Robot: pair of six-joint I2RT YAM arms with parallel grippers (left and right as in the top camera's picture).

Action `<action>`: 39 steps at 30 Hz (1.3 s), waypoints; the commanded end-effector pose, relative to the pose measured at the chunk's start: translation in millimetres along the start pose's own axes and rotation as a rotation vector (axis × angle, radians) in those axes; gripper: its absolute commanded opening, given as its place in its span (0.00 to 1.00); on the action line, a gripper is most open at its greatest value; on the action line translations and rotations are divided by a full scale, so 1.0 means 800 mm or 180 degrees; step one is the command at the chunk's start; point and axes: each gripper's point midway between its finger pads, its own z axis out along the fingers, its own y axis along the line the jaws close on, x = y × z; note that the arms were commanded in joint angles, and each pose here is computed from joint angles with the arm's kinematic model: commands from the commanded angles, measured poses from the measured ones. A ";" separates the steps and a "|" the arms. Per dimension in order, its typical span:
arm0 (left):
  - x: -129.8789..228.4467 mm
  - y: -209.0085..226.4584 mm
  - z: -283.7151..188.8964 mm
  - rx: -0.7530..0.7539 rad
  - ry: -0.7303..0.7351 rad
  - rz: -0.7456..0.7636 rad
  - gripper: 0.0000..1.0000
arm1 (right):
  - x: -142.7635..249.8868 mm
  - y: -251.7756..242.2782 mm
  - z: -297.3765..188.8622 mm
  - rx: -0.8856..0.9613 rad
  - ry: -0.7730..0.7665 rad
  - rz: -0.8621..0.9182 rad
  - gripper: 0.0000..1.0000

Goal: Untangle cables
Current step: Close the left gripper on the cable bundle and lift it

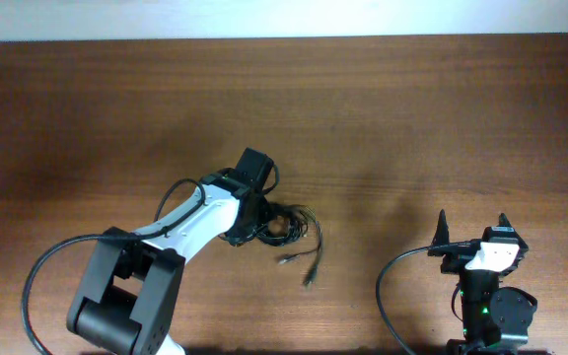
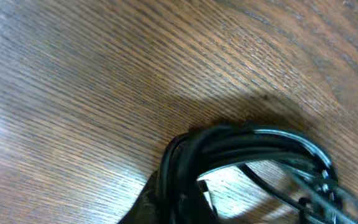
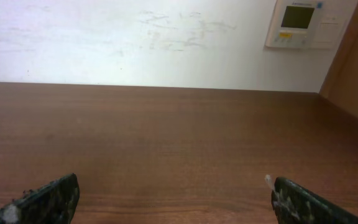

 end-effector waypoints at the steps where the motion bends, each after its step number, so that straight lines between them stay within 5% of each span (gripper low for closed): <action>1: 0.002 0.002 0.007 -0.0057 0.0051 0.0004 0.00 | 0.004 0.000 0.000 0.0009 0.0020 0.0013 0.98; 6: -0.008 0.007 -0.079 -0.0322 -0.0031 0.0572 0.00 | 0.004 0.000 0.000 0.0009 0.0020 0.0013 0.98; 15: 0.012 0.003 -0.231 0.0594 -0.0547 0.0551 0.00 | 0.004 0.000 0.000 0.0009 0.0020 0.0012 0.98; 25: 0.027 0.062 -0.224 -0.0049 -0.0403 0.0484 0.00 | 0.004 0.000 0.000 0.0009 0.0020 0.0013 0.98; 39: 0.030 0.075 -0.224 -0.0193 -0.0375 0.0483 0.00 | 0.004 0.000 0.000 0.0009 0.0020 0.0013 0.98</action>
